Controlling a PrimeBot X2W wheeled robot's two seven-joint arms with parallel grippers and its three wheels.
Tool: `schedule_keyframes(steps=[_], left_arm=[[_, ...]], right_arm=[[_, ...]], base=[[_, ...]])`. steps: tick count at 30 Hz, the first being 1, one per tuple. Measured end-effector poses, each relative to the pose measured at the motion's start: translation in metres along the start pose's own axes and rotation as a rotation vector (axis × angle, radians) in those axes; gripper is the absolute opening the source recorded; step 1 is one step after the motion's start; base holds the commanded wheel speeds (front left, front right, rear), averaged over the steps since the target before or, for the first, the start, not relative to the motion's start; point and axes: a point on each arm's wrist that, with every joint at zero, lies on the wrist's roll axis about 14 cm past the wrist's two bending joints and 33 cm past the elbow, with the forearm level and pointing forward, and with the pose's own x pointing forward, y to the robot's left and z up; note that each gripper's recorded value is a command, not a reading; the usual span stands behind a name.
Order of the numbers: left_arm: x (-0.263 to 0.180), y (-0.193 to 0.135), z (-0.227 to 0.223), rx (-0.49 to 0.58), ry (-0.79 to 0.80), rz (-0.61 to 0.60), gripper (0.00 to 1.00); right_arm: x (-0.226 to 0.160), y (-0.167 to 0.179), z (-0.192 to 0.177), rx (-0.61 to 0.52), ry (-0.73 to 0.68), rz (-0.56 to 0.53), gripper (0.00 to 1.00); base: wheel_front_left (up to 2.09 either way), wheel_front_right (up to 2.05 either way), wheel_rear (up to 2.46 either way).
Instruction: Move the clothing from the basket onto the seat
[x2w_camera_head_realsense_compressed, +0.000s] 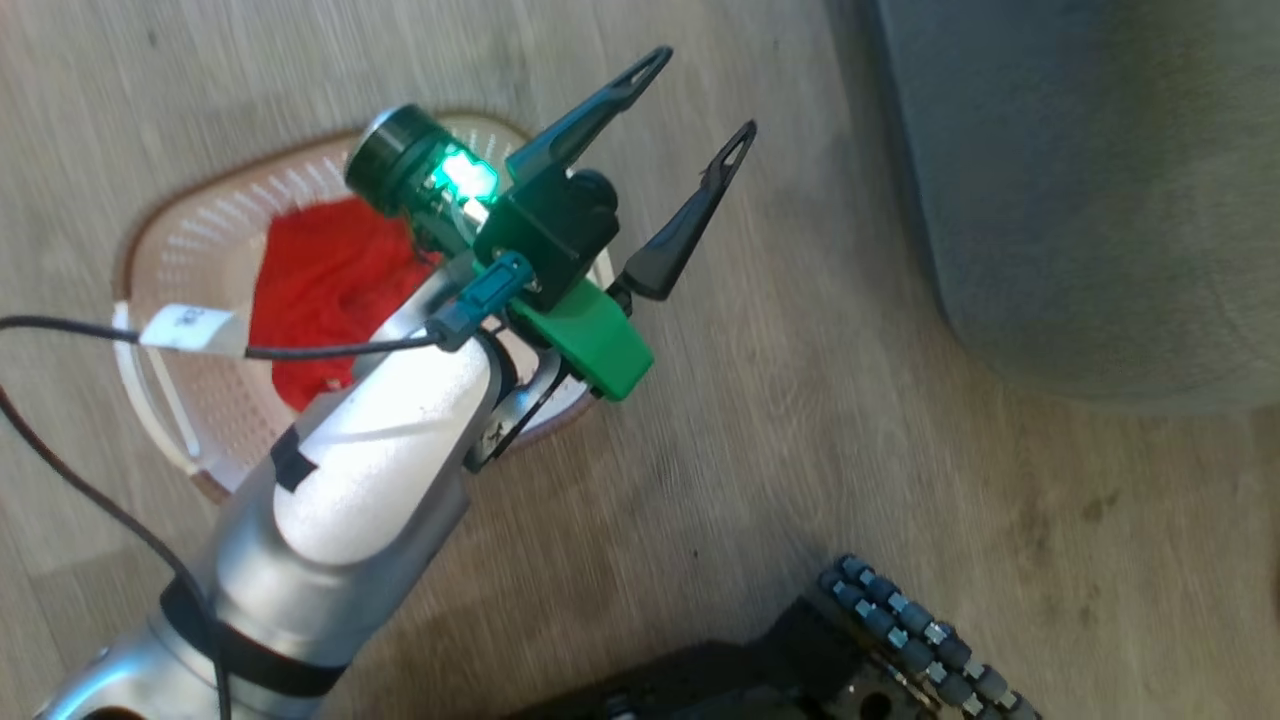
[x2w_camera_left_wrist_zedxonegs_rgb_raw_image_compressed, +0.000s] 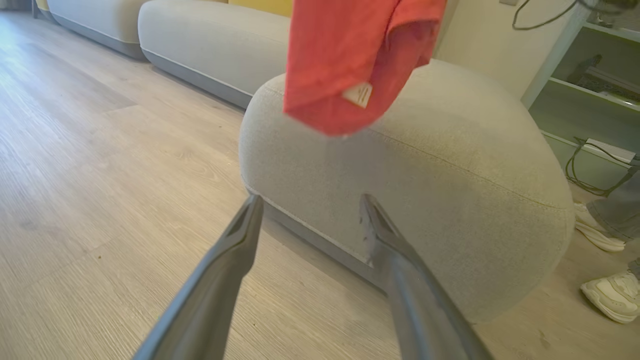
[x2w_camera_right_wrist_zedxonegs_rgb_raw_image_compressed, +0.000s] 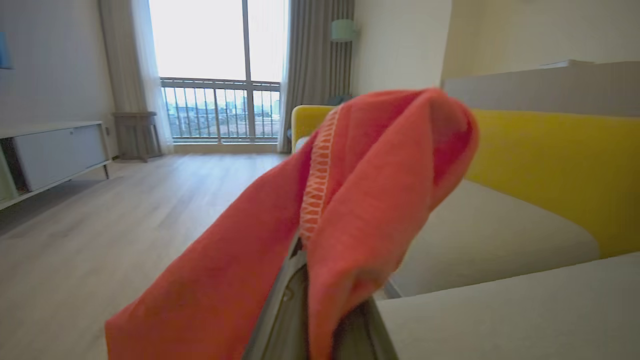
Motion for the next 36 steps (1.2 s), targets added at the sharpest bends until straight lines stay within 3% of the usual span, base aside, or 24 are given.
schedule_keyframes(steps=[5, 9, 12, 17, 18, 21, 25, 29, 36], left_arm=[[0.002, 0.015, -0.001, -0.005, -0.03, 0.016, 1.0], [0.001, 0.026, 0.009, 0.011, -0.066, 0.03, 1.0], [0.0, 0.03, 0.005, -0.008, -0.07, 0.038, 1.0], [-0.004, 0.037, -0.014, -0.034, -0.031, 0.057, 1.0], [-0.005, 0.037, -0.019, -0.037, -0.021, 0.059, 1.0], [-0.009, 0.04, -0.026, -0.036, 0.004, 0.07, 1.0], [-0.013, 0.041, -0.023, -0.066, 0.006, 0.099, 1.0], [-0.017, 0.035, -0.016, -0.08, 0.004, 0.105, 1.0], [-0.026, 0.024, 0.012, -0.086, -0.027, 0.141, 1.0]], right_arm=[[0.038, -0.069, 0.042, -0.143, -0.044, -0.147, 0.0], [0.044, -0.112, 0.062, -0.22, -0.05, -0.258, 0.0], [0.036, -0.125, 0.02, -0.212, 0.048, -0.305, 0.0], [0.003, -0.093, -0.104, -0.07, 0.245, -0.304, 0.0], [-0.005, -0.09, -0.121, -0.05, 0.28, -0.313, 0.09], [-0.023, -0.095, -0.141, -0.035, 0.332, -0.351, 1.0], [-0.029, -0.098, -0.135, -0.066, 0.349, -0.35, 1.0], [-0.035, -0.082, -0.125, -0.103, 0.357, -0.277, 1.0], [-0.076, -0.045, -0.108, -0.149, 0.371, -0.12, 1.0]], base=[[0.0, 0.0, 0.0], [0.0, 0.0, 0.0], [0.0, 0.0, 0.0], [0.0, 0.0, 0.0], [0.0, 0.0, 0.0], [0.0, 0.0, 0.0], [0.0, 0.0, 0.0], [0.0, 0.0, 0.0], [0.0, 0.0, 0.0]])
